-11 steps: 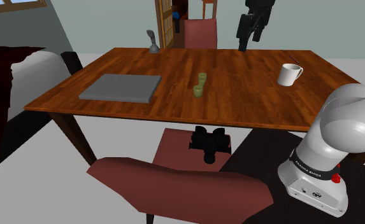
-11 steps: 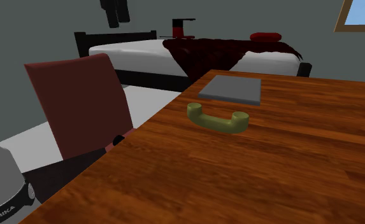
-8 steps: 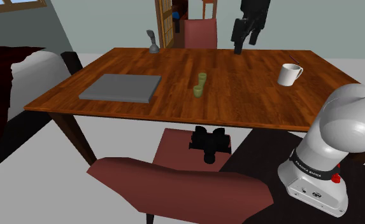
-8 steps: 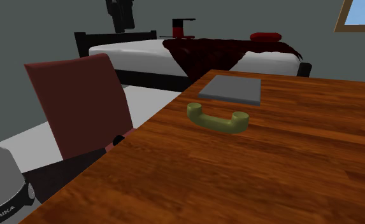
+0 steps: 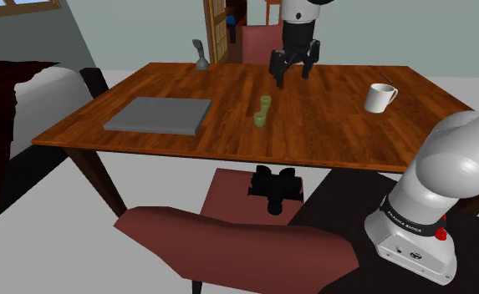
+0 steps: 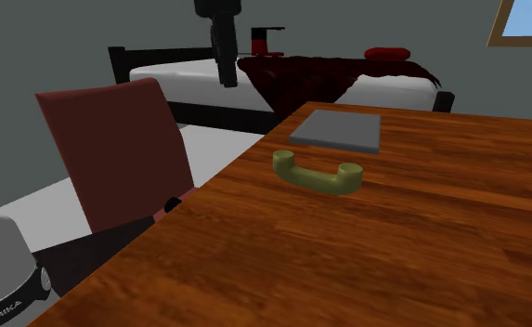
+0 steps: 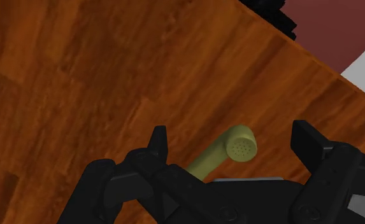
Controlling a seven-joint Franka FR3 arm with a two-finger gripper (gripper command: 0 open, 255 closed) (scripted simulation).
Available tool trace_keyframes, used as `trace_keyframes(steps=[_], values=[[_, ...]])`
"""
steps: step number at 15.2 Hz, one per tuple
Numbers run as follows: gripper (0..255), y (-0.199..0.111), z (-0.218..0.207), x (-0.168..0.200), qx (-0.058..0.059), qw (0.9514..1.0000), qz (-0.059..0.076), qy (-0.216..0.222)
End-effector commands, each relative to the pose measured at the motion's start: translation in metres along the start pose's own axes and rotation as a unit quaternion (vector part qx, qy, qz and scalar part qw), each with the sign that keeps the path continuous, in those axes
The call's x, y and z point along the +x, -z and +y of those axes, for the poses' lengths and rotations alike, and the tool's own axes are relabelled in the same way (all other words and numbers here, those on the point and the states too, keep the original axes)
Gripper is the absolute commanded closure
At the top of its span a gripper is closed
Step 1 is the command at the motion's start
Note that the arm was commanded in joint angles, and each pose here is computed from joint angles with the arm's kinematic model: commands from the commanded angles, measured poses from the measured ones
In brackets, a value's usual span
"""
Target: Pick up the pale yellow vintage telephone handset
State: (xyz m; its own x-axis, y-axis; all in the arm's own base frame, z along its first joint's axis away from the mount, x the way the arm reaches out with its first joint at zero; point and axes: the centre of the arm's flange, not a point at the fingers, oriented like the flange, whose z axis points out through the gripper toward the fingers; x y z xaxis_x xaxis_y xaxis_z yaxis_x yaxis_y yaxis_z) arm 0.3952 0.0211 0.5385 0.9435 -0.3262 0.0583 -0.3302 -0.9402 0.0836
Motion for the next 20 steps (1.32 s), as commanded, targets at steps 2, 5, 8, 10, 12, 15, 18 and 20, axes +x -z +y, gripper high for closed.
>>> trace_keyframes(steps=[2, 5, 8, 10, 12, 15, 18, 20], values=[[0, -0.029, -0.005, 0.032, 0.001, 0.9984, -0.005, -0.056], [0, -0.057, -0.008, 0.061, 0.002, 0.994, -0.01, -0.109], [0, -0.085, -0.007, 0.091, 0.002, 0.9866, -0.015, -0.162], [0, -0.104, -0.005, 0.11, 0.002, 0.9801, -0.018, -0.198], [0, -0.123, -0.002, 0.129, 0.003, 0.9724, -0.022, -0.232], [0, -0.152, 0.005, 0.156, 0.003, 0.9584, -0.027, -0.284], [0, -0.173, 0.013, 0.176, 0.004, 0.9465, -0.03, -0.321], [0, -0.183, 0.012, 0.175, 0.004, 0.9465, -0.03, -0.321]])
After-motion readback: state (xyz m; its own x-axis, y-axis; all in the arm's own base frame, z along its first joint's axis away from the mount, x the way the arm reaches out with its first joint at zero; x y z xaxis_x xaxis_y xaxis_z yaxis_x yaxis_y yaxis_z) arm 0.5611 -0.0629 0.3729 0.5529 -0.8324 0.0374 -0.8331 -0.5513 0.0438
